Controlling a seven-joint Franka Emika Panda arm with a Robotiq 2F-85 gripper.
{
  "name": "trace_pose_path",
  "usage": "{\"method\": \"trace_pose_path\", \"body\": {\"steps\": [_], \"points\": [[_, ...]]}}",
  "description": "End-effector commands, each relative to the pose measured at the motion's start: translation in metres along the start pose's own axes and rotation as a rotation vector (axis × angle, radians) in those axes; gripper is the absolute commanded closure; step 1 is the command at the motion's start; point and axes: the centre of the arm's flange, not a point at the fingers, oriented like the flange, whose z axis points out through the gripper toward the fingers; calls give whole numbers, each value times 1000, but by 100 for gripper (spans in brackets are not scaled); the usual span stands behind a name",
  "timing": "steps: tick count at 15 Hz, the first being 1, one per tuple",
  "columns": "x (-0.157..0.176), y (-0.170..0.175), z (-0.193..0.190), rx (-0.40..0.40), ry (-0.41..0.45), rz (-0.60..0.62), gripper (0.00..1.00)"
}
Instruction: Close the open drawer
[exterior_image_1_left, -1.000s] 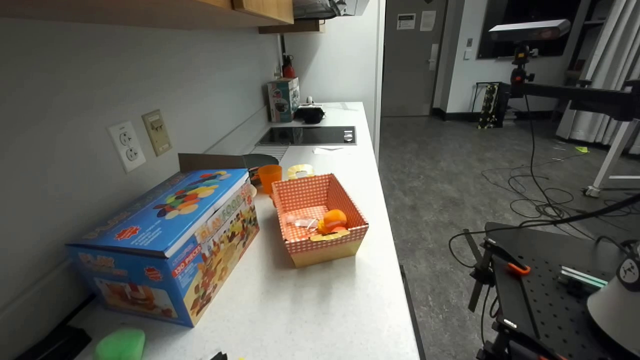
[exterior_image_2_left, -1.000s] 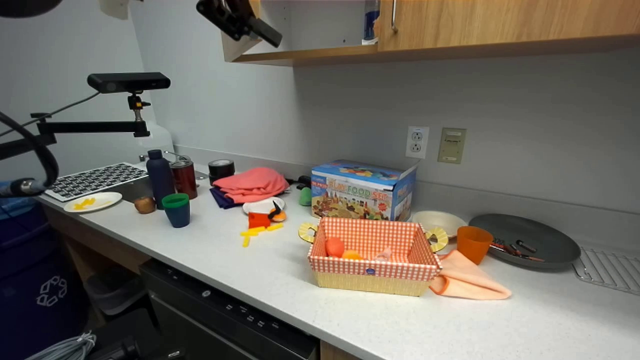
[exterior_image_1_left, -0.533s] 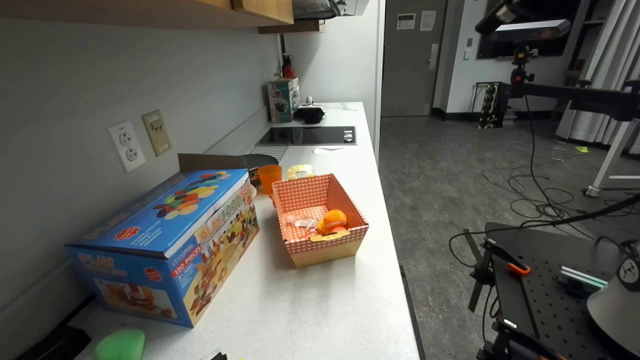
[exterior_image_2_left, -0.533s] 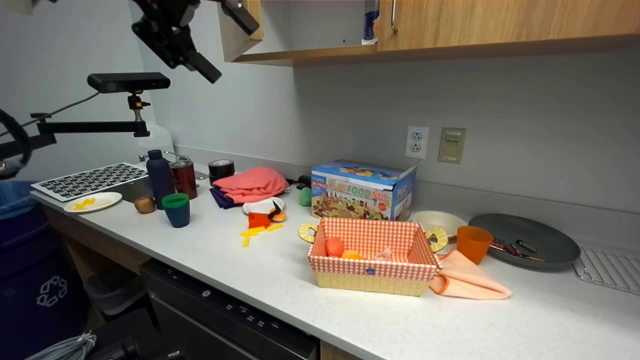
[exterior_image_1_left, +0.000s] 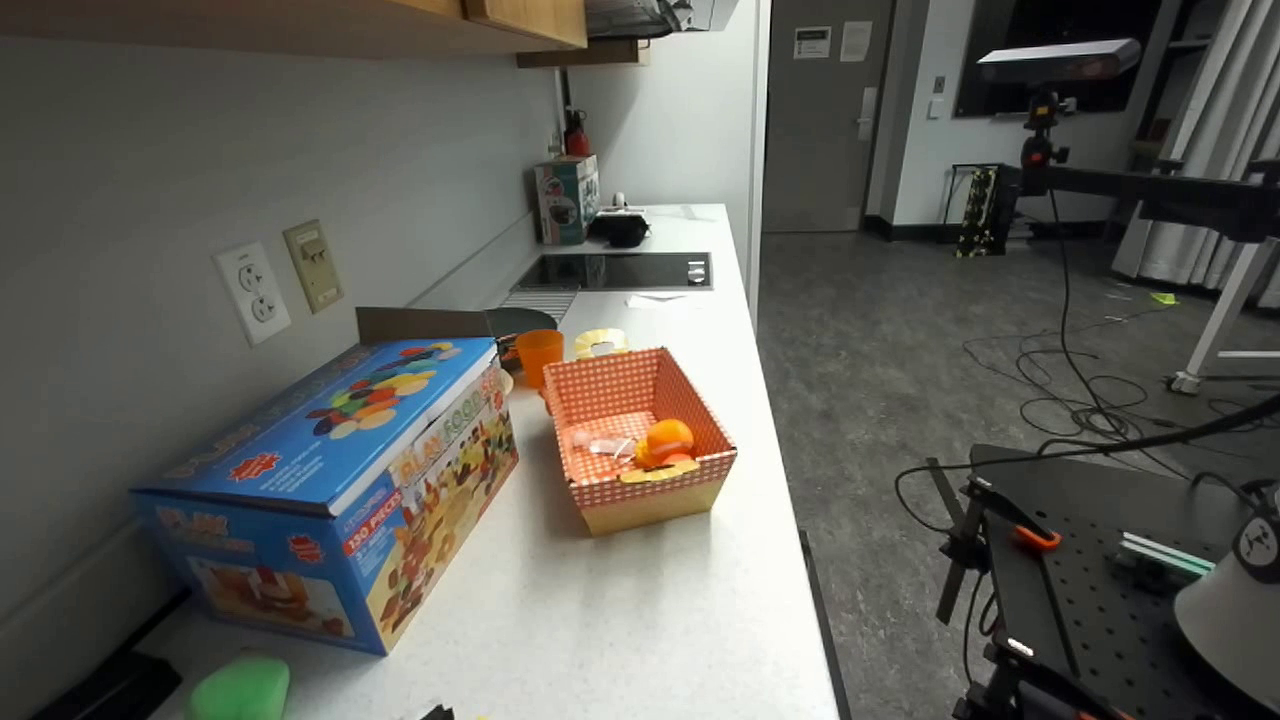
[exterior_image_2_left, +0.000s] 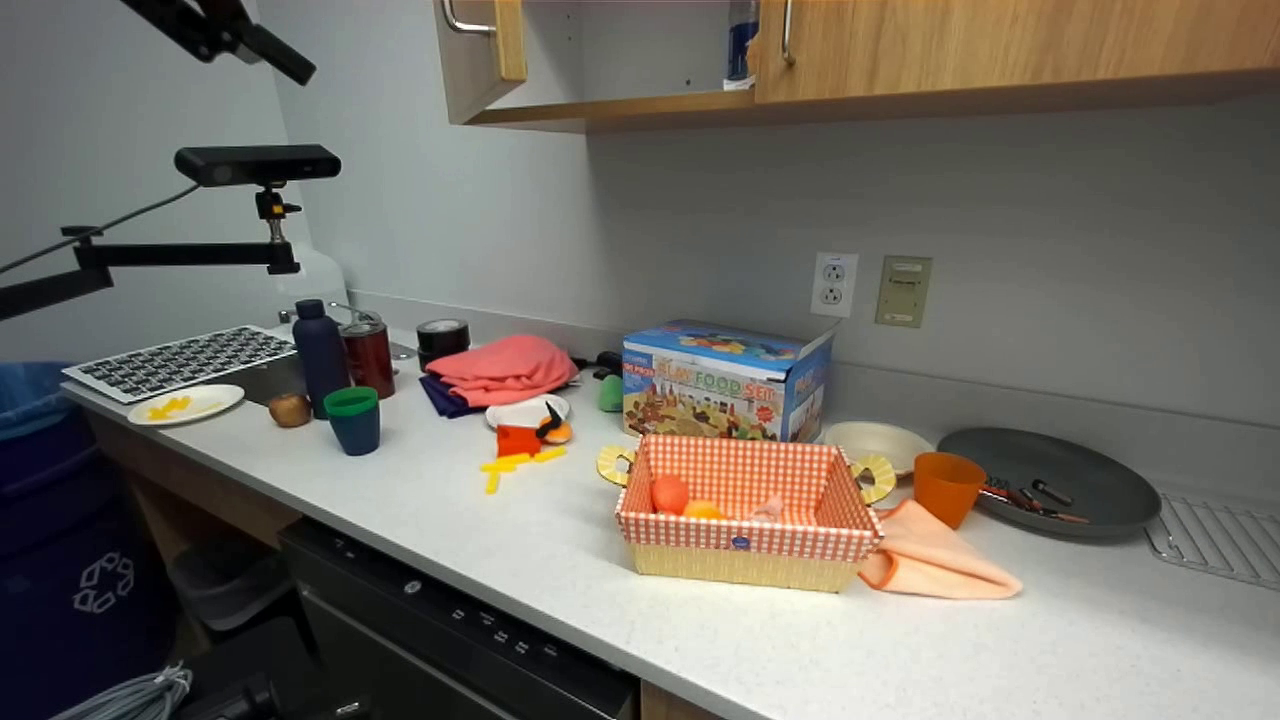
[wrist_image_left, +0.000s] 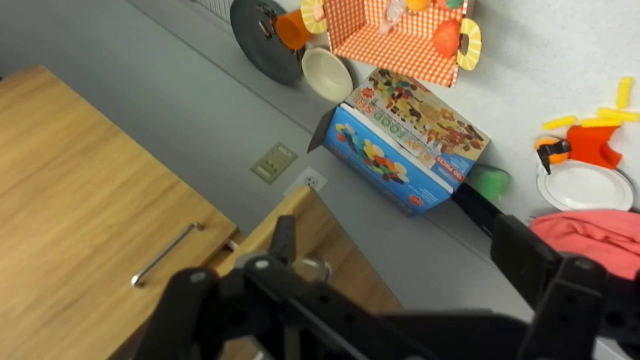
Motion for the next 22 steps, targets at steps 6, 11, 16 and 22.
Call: {"method": "trace_pose_path", "body": {"steps": [6, 11, 16, 22], "points": [[14, -10, -32, -62, 313, -280, 0], [22, -14, -32, -41, 303, -260, 0], [33, -5, -28, -100, 345, -247, 0], [63, 57, -17, -312, 453, -269, 0]]}}
